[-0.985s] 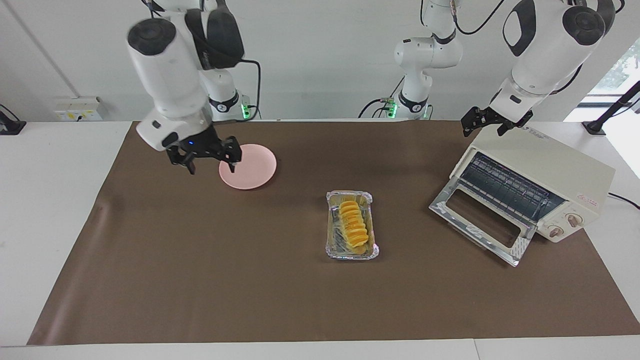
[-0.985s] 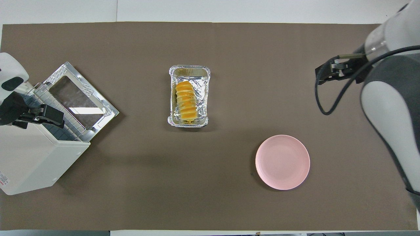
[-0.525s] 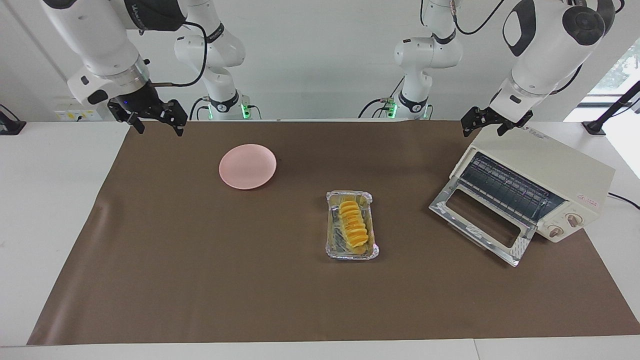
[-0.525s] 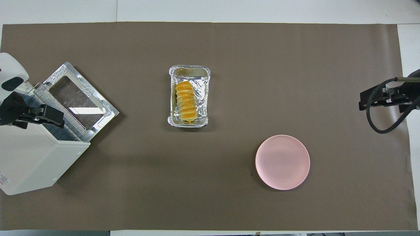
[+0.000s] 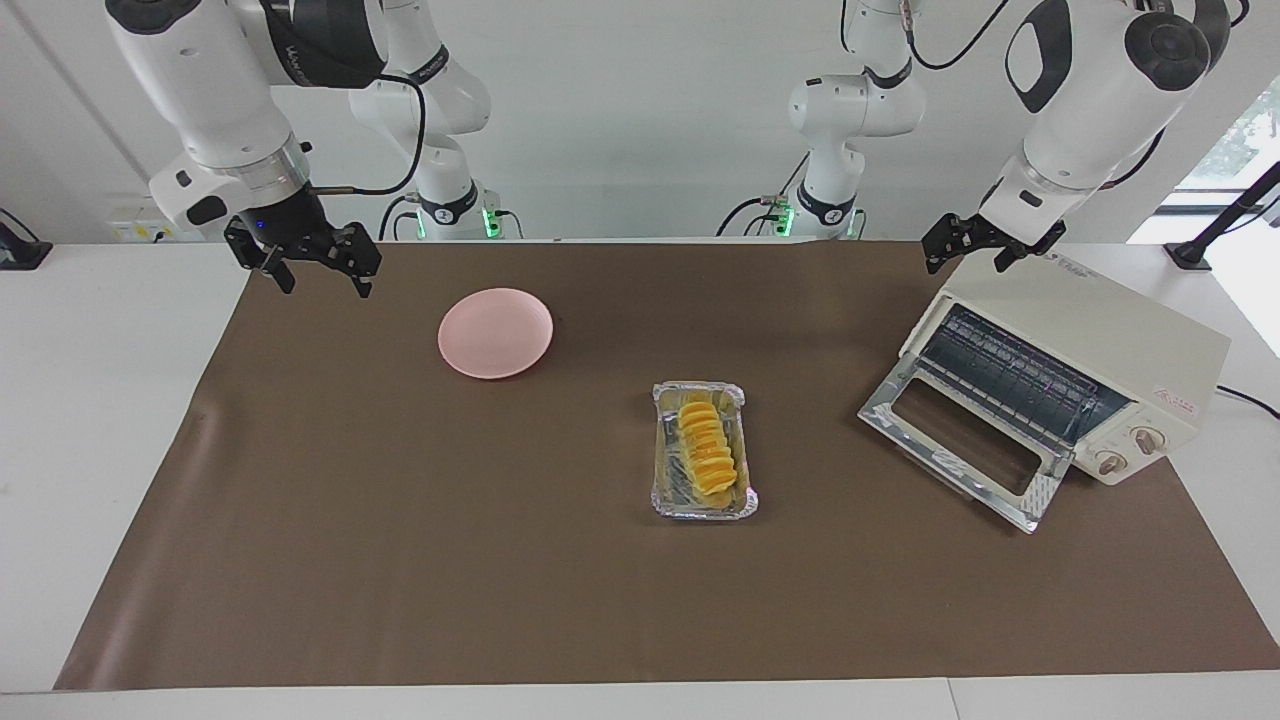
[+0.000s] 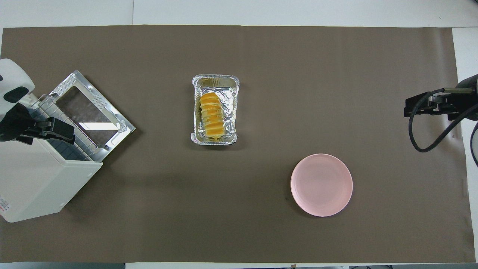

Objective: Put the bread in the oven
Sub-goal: 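Reach the left gripper to the foil tray and grasp its rim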

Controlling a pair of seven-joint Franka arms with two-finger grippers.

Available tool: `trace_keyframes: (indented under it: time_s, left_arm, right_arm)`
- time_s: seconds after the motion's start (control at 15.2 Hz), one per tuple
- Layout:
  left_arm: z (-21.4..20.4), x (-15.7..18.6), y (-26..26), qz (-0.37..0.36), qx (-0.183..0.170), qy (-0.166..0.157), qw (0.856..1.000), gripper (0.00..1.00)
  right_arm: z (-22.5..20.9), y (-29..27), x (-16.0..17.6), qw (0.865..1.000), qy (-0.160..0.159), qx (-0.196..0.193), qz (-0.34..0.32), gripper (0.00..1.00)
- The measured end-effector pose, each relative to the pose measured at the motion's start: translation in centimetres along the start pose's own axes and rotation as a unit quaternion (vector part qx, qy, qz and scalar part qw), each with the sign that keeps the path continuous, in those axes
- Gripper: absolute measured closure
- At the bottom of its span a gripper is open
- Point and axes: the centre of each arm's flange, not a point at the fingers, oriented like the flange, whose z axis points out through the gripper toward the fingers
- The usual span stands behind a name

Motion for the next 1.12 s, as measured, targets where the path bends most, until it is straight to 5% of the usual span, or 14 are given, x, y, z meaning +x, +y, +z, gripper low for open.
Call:
trace_keyframes:
  time_s: [0.39, 0.72, 1.12]
  left_arm:
    - [-0.4, 0.0, 4.7, 0.035, 0.006, 0.015, 0.999, 0.00]
    - [-0.8, -0.1, 15.3, 0.012, -0.047, 0.054, 0.997, 0.00]
    - [4.2, 6.5, 29.7, 0.005, -0.055, 0.042, 0.998, 0.00]
  right_arm:
    - [0.0, 0.4, 0.0, 1.000, 0.000, 0.000, 0.004, 0.00]
    - [0.0, 0.4, 0.0, 1.000, -0.001, 0.000, 0.003, 0.00]
    - [-0.2, 0.2, -0.1, 1.000, 0.002, 0.000, 0.002, 0.00]
